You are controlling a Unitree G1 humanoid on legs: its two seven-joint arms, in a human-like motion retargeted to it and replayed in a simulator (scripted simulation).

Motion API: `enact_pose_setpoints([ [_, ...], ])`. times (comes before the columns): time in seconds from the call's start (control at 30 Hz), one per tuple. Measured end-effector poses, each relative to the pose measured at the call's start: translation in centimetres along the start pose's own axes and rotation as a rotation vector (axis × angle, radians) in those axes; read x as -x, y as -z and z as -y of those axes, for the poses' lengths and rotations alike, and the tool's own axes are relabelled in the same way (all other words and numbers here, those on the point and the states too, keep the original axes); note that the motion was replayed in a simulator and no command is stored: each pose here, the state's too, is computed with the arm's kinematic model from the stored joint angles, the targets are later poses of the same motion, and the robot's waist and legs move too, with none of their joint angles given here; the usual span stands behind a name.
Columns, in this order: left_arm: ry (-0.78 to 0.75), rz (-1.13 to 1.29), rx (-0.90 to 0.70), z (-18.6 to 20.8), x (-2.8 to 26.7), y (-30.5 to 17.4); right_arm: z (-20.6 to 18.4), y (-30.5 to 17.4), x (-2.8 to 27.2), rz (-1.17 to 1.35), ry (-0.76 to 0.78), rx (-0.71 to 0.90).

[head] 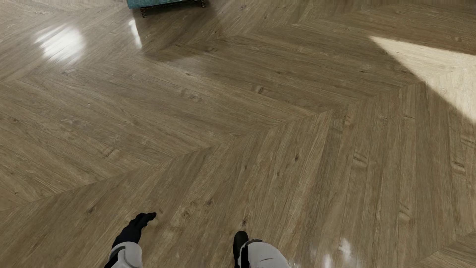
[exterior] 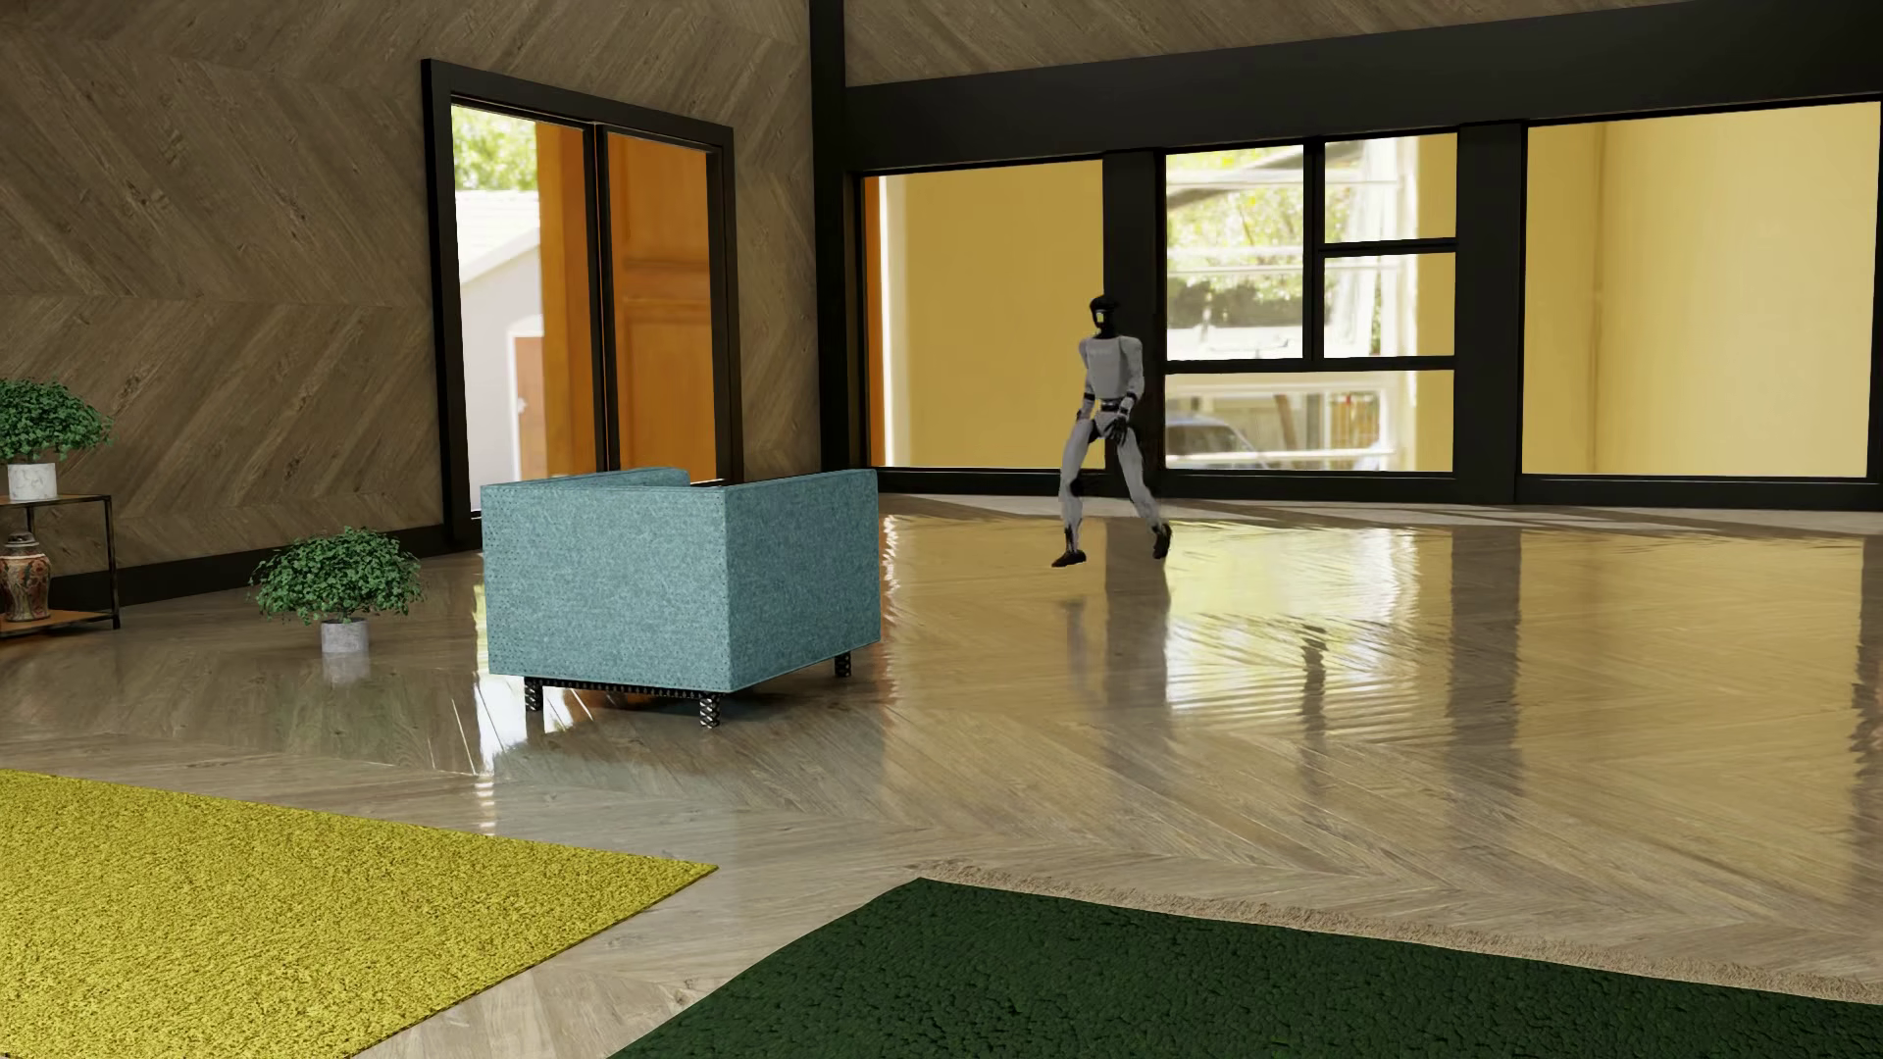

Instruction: Move towards the leather armchair

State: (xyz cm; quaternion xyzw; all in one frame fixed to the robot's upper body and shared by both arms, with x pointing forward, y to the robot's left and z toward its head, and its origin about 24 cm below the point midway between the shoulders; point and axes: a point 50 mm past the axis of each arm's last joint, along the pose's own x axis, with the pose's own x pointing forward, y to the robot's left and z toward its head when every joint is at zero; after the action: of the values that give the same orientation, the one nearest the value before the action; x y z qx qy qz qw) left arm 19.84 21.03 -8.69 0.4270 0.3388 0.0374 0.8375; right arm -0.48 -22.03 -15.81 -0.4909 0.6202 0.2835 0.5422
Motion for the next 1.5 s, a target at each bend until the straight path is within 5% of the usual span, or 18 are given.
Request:
enact_pose_setpoints([
  [0.13,0.274,-0.011,-0.279,3.7,1.5,1.6,5.8,-5.2,0.9,0.058,0.401,-0.155],
  [0.23,0.328,-0.106,-0.195,5.5,4.3,4.8,13.5,-11.1,3.4,0.307,0.599,-0.217],
  [0.33,0.363,-0.294,-0.005,7.0,7.2,8.8,21.9,-15.9,9.2,0.623,0.795,-0.146],
  [0.47,0.614,-0.458,-0.189,10.0,10.9,13.1,27.7,-17.5,16.5,0.766,1.109,0.042],
  [0.57,0.757,-0.488,-0.357,11.1,11.8,14.1,26.9,-14.1,14.5,0.696,1.080,-0.090],
  [0.63,0.688,-0.492,-0.245,11.1,11.1,13.0,24.4,-12.1,12.0,0.556,1.048,-0.041],
  [0.7,0.543,-0.449,-0.118,9.7,8.8,11.2,20.3,-12.5,12.6,0.755,0.957,-0.294],
  [0.77,0.416,-0.353,-0.092,8.1,6.3,8.8,16.9,-12.9,17.0,1.097,0.929,-0.462],
  [0.83,0.352,-0.206,-0.115,6.7,4.2,5.6,15.3,-13.9,24.6,1.599,0.900,-0.554],
  [0.93,0.300,0.033,-0.269,4.3,1.3,0.2,15.2,-13.1,34.8,2.220,0.930,-0.426],
  [1.07,0.208,0.172,-0.404,1.5,-0.9,-4.8,15.8,-12.9,40.7,2.489,0.969,-0.333],
  [1.17,0.155,0.119,-0.214,1.1,-0.1,-3.4,16.1,-13.5,41.1,2.505,0.937,-0.388],
  [1.23,0.207,0.050,-0.126,2.4,1.1,-1.1,16.3,-13.0,40.5,2.442,1.089,-0.446],
  [1.5,0.486,-0.408,-0.199,7.9,8.9,12.0,16.0,-13.3,40.5,2.237,1.510,-0.392],
])
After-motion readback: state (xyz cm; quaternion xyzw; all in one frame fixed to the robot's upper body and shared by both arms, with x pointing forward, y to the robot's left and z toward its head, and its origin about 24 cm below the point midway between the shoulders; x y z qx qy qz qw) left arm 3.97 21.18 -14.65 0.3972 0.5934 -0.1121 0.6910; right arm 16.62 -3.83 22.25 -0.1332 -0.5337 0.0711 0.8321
